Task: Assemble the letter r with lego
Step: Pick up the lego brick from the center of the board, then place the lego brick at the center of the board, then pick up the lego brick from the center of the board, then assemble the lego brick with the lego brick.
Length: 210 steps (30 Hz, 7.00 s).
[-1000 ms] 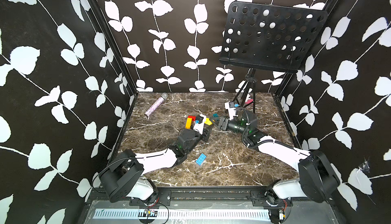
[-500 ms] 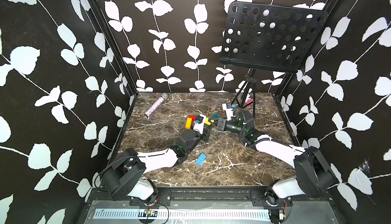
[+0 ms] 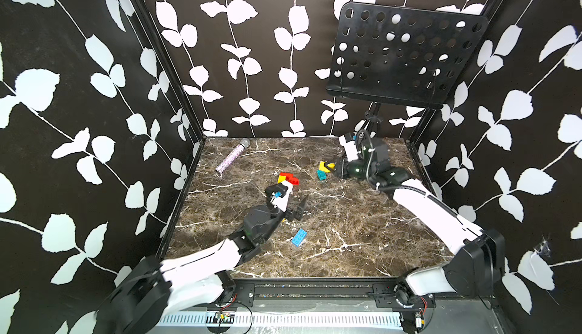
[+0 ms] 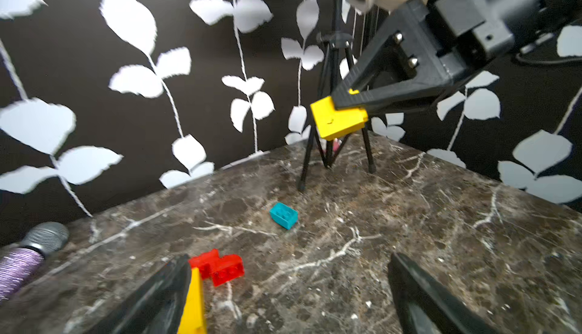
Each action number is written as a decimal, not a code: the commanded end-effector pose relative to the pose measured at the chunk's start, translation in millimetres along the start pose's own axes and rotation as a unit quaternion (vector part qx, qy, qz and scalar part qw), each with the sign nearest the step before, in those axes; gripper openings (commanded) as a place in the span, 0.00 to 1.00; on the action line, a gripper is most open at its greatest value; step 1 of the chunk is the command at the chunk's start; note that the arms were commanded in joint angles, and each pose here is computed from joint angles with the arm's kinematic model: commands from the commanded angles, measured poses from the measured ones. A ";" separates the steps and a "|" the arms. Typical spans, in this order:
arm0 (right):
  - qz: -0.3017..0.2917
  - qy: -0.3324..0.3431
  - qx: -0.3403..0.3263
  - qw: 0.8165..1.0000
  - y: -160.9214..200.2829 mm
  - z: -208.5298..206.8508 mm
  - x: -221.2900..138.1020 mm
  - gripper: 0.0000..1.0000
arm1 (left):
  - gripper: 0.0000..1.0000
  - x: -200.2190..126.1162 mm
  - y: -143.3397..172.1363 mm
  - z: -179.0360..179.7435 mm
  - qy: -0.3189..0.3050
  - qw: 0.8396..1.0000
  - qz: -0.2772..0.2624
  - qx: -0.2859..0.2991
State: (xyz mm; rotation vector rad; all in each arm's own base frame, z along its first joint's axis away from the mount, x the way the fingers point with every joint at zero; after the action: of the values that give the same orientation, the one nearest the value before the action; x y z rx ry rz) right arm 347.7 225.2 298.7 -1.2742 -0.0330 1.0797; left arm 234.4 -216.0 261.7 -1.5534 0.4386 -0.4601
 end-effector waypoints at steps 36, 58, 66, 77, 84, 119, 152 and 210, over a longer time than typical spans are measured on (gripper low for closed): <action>0.239 0.089 -0.170 0.952 128.1 22.7 80.9 0.47 | 0.99 -57.3 19.8 73.2 -0.149 0.982 0.069 -0.096; 0.179 -0.098 -0.304 0.931 170.8 115.7 186.3 0.59 | 0.99 -94.4 4.7 97.8 -0.210 0.969 0.010 -0.130; 0.187 -0.096 -0.313 0.926 175.3 121.4 197.1 0.58 | 0.99 -93.6 9.0 98.5 -0.214 0.968 0.016 -0.129; 0.215 -0.061 -0.331 0.917 201.9 116.0 213.9 0.49 | 0.99 -92.4 11.2 97.7 -0.212 0.969 0.020 -0.129; 0.173 -0.057 -0.325 0.928 182.3 122.9 203.1 0.31 | 0.99 -91.3 12.0 98.6 -0.216 0.967 0.021 -0.130; 0.140 0.131 -0.141 0.971 145.7 -48.0 14.5 0.00 | 0.99 -60.4 25.8 81.6 -0.174 0.971 0.066 -0.148; 0.231 0.032 -0.222 0.947 198.2 -42.2 59.2 0.00 | 0.99 -55.1 38.1 82.8 -0.183 0.969 0.077 -0.149; 0.409 0.144 -0.100 0.896 344.5 -21.8 50.8 0.00 | 0.99 -64.4 41.9 88.6 -0.200 0.966 0.078 -0.146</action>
State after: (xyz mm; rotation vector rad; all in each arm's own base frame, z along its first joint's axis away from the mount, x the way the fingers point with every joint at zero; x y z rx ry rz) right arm 250.3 274.1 85.3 -1.6325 0.1883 1.2505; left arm 229.7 -113.8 221.0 -1.8242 0.3382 0.0296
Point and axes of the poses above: each gripper's point midway between its finger pads, its own x axis out along the fingers, its own z axis along the line the jaws close on, y = z × x, the point moved 3 cm from there along -x, back along the fingers, and after that the axes turned 5 degrees about -x, right-handed, at the moved point
